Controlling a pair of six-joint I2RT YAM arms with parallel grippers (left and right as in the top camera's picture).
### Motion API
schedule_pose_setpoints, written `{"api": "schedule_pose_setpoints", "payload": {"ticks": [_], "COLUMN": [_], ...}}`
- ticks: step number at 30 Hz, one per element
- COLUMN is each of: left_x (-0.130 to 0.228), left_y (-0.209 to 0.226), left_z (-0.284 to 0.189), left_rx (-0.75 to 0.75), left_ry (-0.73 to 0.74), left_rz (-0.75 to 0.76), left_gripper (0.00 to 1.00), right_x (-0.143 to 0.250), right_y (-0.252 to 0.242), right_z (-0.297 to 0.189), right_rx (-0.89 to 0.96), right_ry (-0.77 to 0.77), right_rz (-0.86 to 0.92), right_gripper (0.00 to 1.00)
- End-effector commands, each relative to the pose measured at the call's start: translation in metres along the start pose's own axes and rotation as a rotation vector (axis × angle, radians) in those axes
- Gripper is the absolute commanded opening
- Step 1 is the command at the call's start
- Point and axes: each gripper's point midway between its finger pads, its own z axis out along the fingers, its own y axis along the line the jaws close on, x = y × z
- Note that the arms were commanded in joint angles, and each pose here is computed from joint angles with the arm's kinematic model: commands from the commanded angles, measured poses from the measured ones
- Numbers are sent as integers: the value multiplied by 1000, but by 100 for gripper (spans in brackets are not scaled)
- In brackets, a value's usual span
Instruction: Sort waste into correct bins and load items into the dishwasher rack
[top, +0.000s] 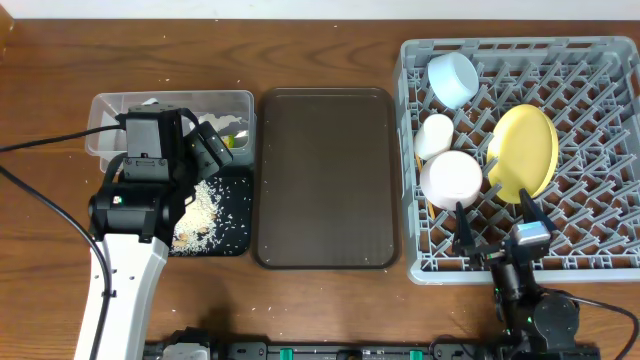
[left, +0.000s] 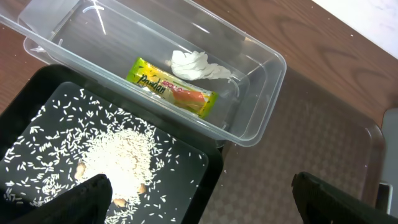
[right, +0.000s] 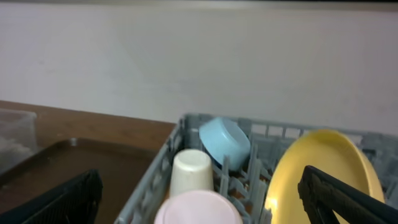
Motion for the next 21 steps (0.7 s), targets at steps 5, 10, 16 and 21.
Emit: {"api": "schedule_pose_setpoints", "payload": {"ticks": [5, 10, 16, 21], "left_x": [-6, -6, -6, -6], "left_y": [0, 0, 0, 0], "left_z": [-4, -4, -4, -4], "left_rx": [2, 2, 2, 2], "left_ry": [-18, -18, -18, -18], "left_rz": [1, 1, 1, 1], "left_gripper": [95, 95, 95, 95], "right_x": [23, 37, 49, 48], "right_y": [-12, -14, -14, -18], "right_z": [0, -1, -3, -3], "right_rx": [49, 54, 48, 67], "right_ry": [52, 111, 162, 161], "right_rz": [19, -26, -101, -113], "right_gripper": [99, 99, 99, 99]}}
